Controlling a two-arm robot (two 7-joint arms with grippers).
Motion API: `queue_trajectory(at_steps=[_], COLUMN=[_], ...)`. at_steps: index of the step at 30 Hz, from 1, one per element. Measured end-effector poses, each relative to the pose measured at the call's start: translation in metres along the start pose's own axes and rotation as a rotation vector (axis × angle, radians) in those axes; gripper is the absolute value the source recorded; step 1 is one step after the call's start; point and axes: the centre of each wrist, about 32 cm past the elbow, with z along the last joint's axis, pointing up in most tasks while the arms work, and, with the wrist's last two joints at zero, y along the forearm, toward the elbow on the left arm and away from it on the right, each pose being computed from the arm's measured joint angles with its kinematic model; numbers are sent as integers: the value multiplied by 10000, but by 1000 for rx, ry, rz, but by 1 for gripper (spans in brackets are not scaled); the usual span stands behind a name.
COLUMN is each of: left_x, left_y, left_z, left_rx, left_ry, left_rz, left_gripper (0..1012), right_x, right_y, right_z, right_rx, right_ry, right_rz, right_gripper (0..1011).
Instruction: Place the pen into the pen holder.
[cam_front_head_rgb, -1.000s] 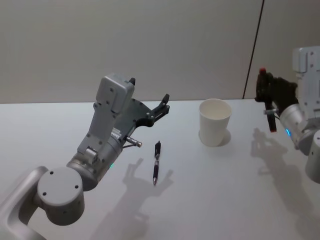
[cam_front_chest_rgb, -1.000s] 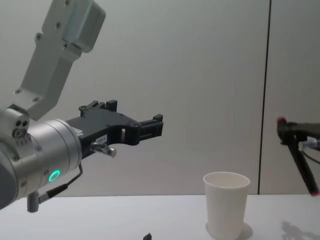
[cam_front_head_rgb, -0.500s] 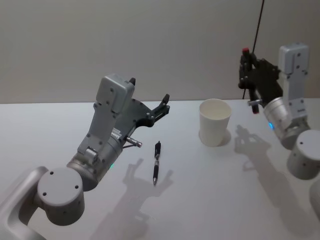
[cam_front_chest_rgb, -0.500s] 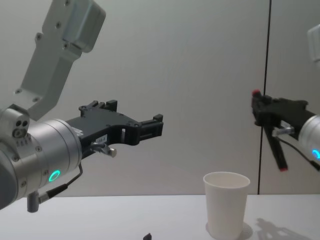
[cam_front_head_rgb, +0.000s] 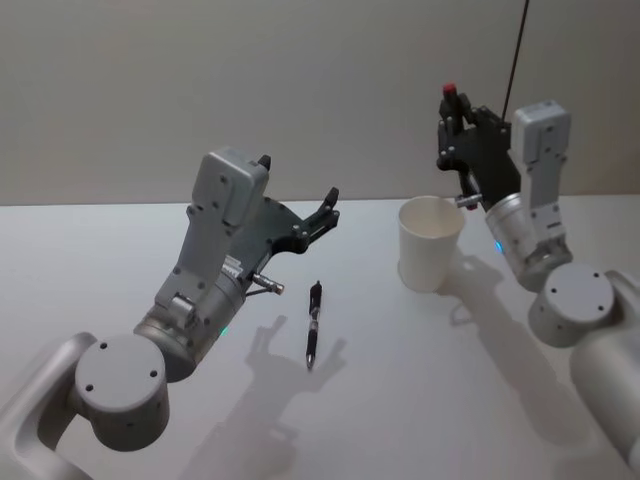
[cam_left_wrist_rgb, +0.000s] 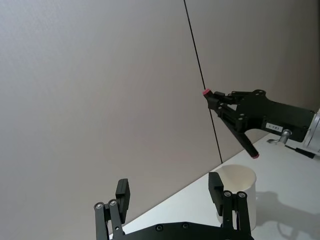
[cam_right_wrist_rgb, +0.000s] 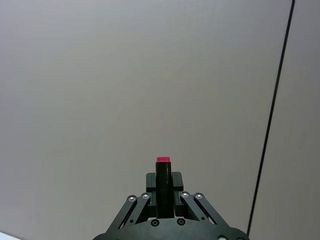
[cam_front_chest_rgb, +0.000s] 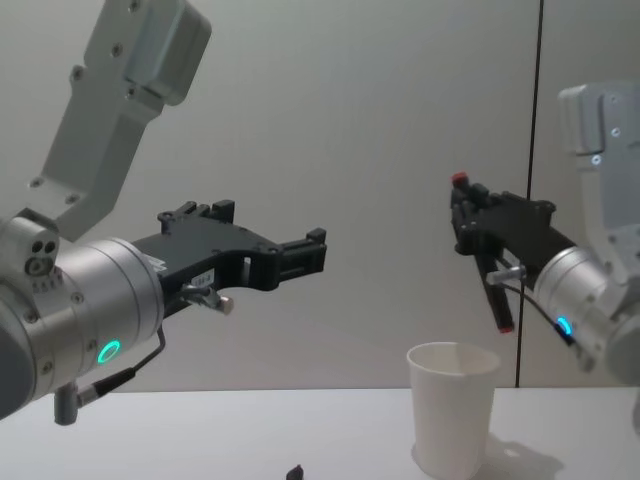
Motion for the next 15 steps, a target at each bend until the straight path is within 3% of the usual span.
queue_trajectory(at_steps=[15], left_x=[0], left_y=[0], left_z=[0], left_rx=[0], left_ry=[0], left_rz=[0], left_gripper=[1002], right_x=[-133], right_y=[114], right_z=[-215], right_rx=[40], right_ry=[10], right_rz=[27], right_gripper=[168])
